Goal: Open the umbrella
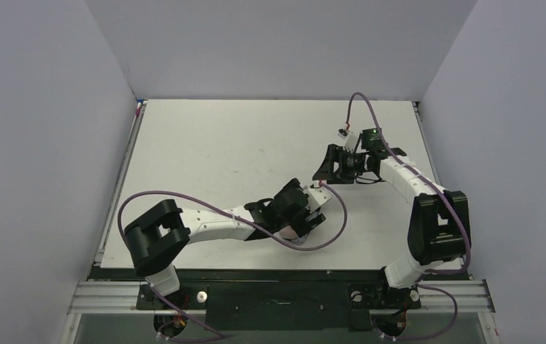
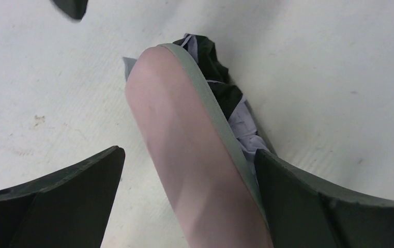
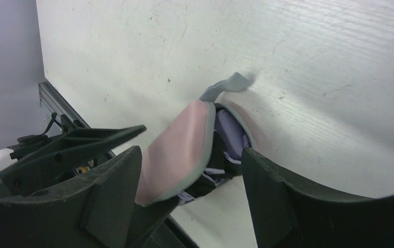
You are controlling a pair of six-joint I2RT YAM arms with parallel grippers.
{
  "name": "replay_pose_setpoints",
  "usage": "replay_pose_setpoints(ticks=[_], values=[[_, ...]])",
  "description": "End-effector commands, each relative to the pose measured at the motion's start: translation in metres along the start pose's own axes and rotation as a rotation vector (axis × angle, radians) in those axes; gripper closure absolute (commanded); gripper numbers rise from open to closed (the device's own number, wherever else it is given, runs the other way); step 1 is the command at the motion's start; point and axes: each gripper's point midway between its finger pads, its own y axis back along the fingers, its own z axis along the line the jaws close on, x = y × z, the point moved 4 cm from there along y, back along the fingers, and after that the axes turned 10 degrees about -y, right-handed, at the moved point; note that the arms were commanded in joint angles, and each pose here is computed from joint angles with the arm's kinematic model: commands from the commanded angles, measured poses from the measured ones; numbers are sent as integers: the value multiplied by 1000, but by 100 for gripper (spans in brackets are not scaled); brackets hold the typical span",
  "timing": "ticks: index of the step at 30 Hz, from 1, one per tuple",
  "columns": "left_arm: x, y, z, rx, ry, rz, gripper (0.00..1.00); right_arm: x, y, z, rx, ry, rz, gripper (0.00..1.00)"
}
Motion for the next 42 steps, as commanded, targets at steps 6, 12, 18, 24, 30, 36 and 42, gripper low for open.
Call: replay_pose_setpoints(ticks=[6, 12, 18, 24, 30, 36, 42], values=[[-9, 35, 63, -100, 202, -7, 7, 0, 43, 0, 32, 238, -86, 34], [11, 35, 81, -32, 290, 7, 20, 7, 56, 1, 42, 466, -75, 34], [47, 17, 102, -17, 429, 109, 40, 16, 55, 18, 45, 841, 15, 34], [81, 3, 116, 6, 542, 189, 40, 27, 40, 48, 16, 1302, 69, 34], [97, -7, 113, 98, 639, 235, 53, 38, 14, 71, -82, 1645, 117, 35], [98, -13, 115, 150, 667, 224, 55, 51, -11, 63, -171, 1827, 223, 35], [96, -18, 119, 159, 689, 217, 55, 65, -26, 53, -270, 1893, 390, 35]])
